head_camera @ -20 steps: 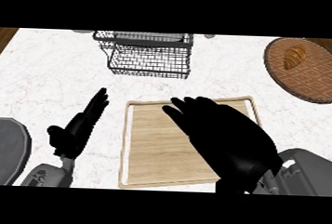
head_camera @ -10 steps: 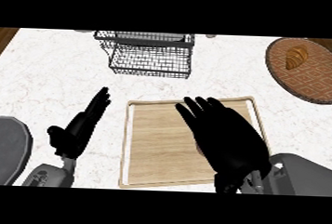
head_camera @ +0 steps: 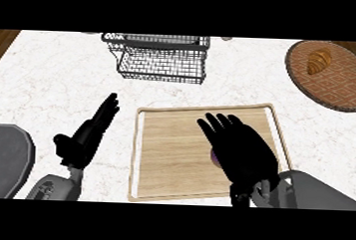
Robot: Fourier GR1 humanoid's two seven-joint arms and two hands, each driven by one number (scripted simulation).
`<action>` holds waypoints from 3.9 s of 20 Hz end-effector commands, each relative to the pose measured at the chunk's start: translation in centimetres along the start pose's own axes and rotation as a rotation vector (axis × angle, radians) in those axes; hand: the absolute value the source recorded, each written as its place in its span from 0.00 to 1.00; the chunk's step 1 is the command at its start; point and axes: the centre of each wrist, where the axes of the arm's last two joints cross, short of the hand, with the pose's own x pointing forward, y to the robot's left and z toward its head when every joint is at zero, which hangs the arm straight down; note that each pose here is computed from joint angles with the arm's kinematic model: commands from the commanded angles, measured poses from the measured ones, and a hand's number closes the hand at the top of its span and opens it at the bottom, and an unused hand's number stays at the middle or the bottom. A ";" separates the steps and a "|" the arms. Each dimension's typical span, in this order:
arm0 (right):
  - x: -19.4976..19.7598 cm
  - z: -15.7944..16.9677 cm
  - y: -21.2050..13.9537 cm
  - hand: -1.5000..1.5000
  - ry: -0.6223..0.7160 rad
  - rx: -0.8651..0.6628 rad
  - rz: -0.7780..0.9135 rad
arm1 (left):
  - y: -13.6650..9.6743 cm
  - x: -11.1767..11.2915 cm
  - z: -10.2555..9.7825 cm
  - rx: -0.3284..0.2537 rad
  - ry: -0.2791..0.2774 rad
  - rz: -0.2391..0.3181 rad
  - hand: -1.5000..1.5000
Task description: Pick the can from the tray and place it in the tiered basket
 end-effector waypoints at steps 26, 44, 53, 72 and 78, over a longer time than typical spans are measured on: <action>-2.2 -5.8 5.8 1.00 -0.035 -0.084 -0.108 | -0.3 0.7 0.6 -0.022 -0.006 -0.004 0.50; -18.7 -5.3 2.5 1.00 0.416 -0.288 -0.195 | -0.1 0.1 -0.1 -0.018 -0.014 -0.003 0.50; -18.6 -5.9 -3.5 1.00 0.148 -0.634 -0.640 | 0.9 0.3 -0.3 -0.002 -0.010 -0.005 0.50; -5.9 -7.5 -24.2 1.00 0.042 -0.649 -0.690 | -1.1 0.2 -1.7 -0.022 -0.009 -0.018 0.50; -1.1 -10.5 -24.5 1.00 0.030 -0.631 -0.684 | -0.8 0.0 -0.6 -0.049 -0.020 -0.013 0.50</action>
